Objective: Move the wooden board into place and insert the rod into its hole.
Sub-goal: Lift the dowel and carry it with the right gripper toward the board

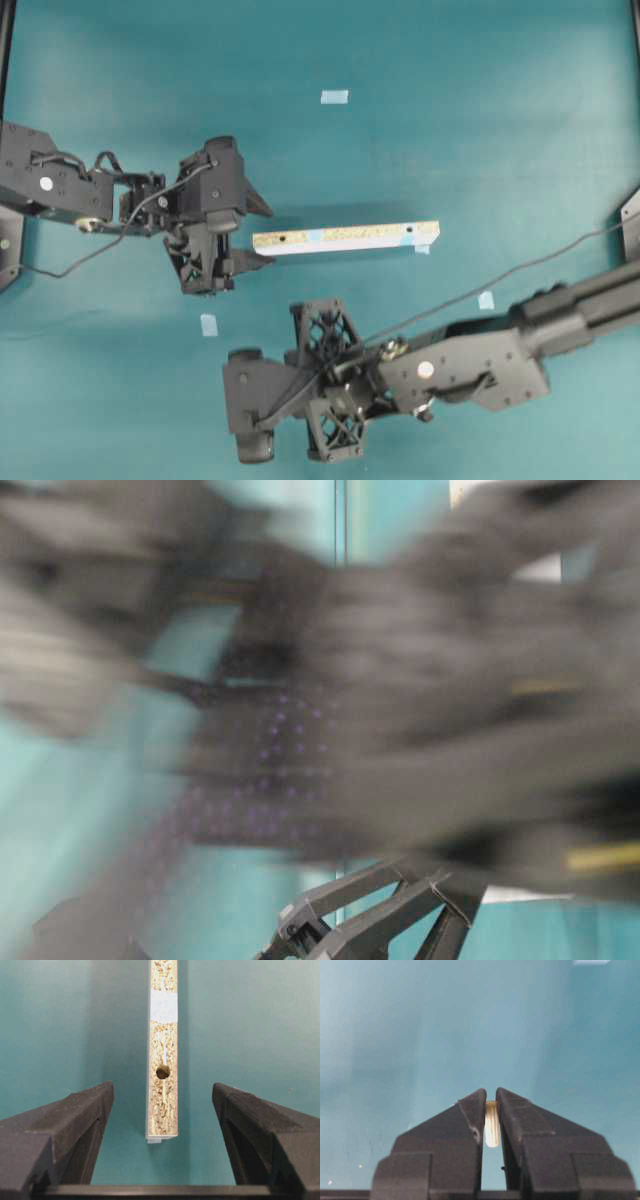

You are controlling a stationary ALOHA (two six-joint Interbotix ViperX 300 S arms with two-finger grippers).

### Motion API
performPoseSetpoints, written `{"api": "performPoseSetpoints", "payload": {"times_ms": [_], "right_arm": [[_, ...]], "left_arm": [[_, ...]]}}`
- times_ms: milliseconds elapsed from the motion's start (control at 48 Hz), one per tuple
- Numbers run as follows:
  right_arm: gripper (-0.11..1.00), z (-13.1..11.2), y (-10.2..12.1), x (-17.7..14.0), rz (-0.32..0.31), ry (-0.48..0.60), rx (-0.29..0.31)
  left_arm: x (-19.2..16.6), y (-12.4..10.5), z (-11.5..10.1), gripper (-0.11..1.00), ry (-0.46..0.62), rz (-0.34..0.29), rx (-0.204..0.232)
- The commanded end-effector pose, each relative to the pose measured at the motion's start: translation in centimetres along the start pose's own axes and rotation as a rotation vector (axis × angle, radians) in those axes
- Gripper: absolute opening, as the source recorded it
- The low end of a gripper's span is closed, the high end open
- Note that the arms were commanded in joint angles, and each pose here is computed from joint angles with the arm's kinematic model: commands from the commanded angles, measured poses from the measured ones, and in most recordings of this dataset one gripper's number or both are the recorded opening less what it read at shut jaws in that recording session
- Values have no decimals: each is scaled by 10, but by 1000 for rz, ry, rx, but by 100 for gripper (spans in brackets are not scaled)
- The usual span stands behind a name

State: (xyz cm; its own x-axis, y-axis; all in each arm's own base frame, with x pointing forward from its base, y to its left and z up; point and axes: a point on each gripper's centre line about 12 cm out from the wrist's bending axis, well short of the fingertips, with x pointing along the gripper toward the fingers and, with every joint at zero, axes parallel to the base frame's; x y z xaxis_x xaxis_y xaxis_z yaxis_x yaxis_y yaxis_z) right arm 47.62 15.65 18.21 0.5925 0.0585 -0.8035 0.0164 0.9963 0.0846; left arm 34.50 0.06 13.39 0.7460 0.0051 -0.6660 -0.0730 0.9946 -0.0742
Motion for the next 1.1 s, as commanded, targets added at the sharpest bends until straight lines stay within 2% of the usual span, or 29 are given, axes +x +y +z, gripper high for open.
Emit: {"api": "performPoseSetpoints", "payload": {"times_ms": [0, 146, 354, 645, 853, 1082], "right_arm": [[9, 26, -4, -34, 26, -97, 21], [9, 40, -19, -54, 51, -191, 49], [9, 52, -39, -87, 139, -394, 92], [9, 30, -63, -118, 261, -607, 156], [9, -1, -84, -121, 259, -631, 162], [9, -17, -109, -125, 228, -667, 175]], "left_arm": [[-2, -2, 8, 78, -29, -5, -7], [-2, -2, 8, 78, -29, -5, -7], [-2, -2, 8, 78, -27, -5, -7], [-2, -2, 9, 78, -30, -5, -9], [-2, -2, 8, 78, -26, -5, -9], [0, -2, 8, 78, -27, -5, -7]]}}
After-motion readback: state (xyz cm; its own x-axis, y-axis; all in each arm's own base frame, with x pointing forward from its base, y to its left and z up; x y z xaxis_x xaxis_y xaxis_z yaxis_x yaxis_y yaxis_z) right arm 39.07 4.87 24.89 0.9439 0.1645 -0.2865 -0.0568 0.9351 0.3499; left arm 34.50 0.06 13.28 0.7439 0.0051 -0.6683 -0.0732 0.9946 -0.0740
